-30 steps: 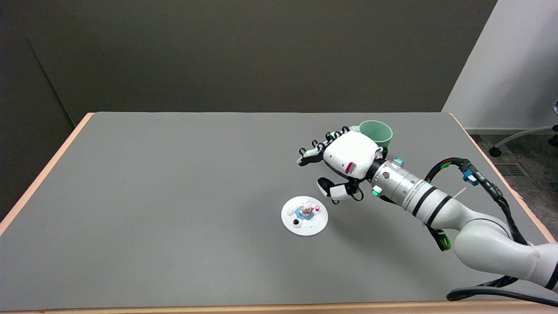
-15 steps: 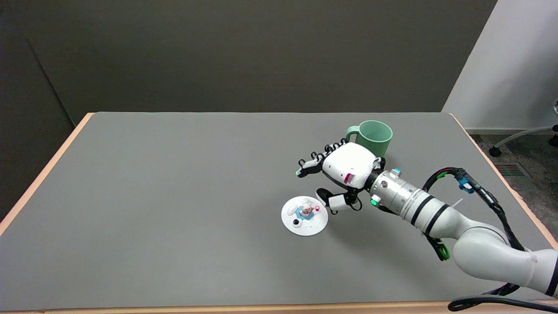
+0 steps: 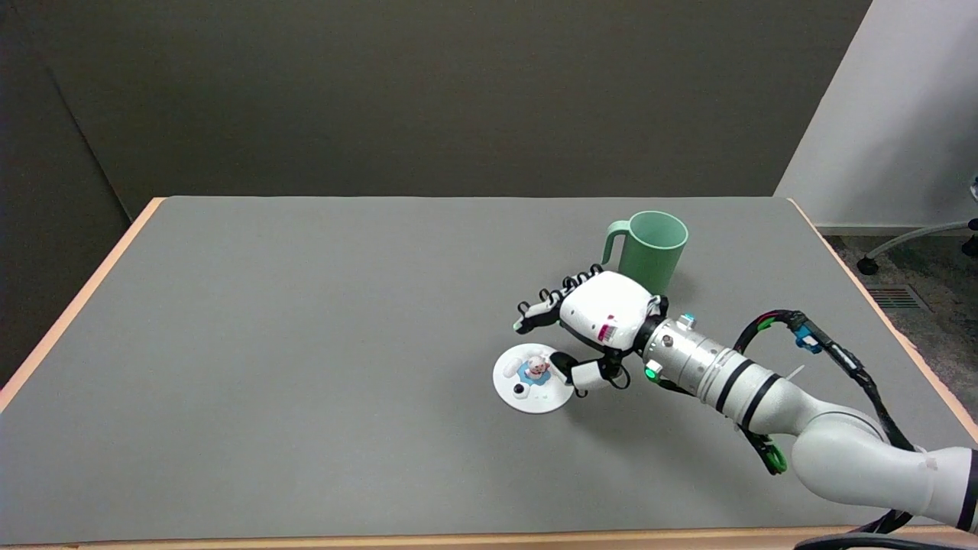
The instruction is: Pick up the white cup lid.
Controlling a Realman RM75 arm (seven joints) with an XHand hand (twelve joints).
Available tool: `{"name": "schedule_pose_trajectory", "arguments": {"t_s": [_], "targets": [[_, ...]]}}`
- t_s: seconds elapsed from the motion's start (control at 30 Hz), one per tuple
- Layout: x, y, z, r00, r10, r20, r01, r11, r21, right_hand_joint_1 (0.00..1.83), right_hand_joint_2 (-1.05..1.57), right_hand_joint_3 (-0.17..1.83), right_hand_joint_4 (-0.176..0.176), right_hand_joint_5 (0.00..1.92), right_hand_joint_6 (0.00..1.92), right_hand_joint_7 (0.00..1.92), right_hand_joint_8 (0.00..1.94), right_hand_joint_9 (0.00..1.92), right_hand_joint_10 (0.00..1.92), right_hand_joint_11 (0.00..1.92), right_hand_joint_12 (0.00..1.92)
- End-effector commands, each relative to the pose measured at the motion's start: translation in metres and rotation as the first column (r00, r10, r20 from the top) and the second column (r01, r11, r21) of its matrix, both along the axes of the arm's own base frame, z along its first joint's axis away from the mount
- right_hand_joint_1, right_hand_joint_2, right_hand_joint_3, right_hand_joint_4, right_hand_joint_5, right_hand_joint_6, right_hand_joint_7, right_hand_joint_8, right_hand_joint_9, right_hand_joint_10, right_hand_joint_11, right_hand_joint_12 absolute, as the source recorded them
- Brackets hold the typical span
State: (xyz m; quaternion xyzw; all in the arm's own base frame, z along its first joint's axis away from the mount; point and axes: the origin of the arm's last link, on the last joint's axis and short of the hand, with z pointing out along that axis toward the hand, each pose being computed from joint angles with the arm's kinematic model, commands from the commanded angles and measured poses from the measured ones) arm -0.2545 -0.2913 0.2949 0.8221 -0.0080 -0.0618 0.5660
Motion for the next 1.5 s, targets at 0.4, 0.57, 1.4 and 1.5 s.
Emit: {"name": "schedule_pose_trajectory", "arguments": {"t_s": [0.4, 0.57, 1.4, 1.5], "targets": [[-0.023, 0.01, -0.003, 0.998, -0.062, 0.005, 0.062, 0.998, 0.002, 0.9, 0.77, 0.93, 0.176, 0.73, 0.21, 0.85, 0.2, 0.96, 0.35, 0.62, 1.19], [-0.025, 0.011, -0.006, 0.998, -0.062, 0.014, 0.062, 0.998, 0.003, 0.9, 0.77, 0.93, 0.176, 0.73, 0.21, 0.86, 0.2, 0.96, 0.34, 0.62, 1.2], [-0.037, 0.01, -0.008, 0.998, -0.061, 0.02, 0.062, 0.998, -0.025, 0.92, 1.14, 0.18, 0.176, 0.76, 1.31, 0.95, 0.43, 0.88, 0.65, 0.46, 1.35], [-0.039, 0.01, -0.007, 0.998, -0.063, 0.011, 0.063, 0.998, -0.025, 0.92, 1.14, 0.18, 0.176, 0.76, 1.32, 0.95, 0.45, 0.87, 0.71, 0.43, 1.4]]}}
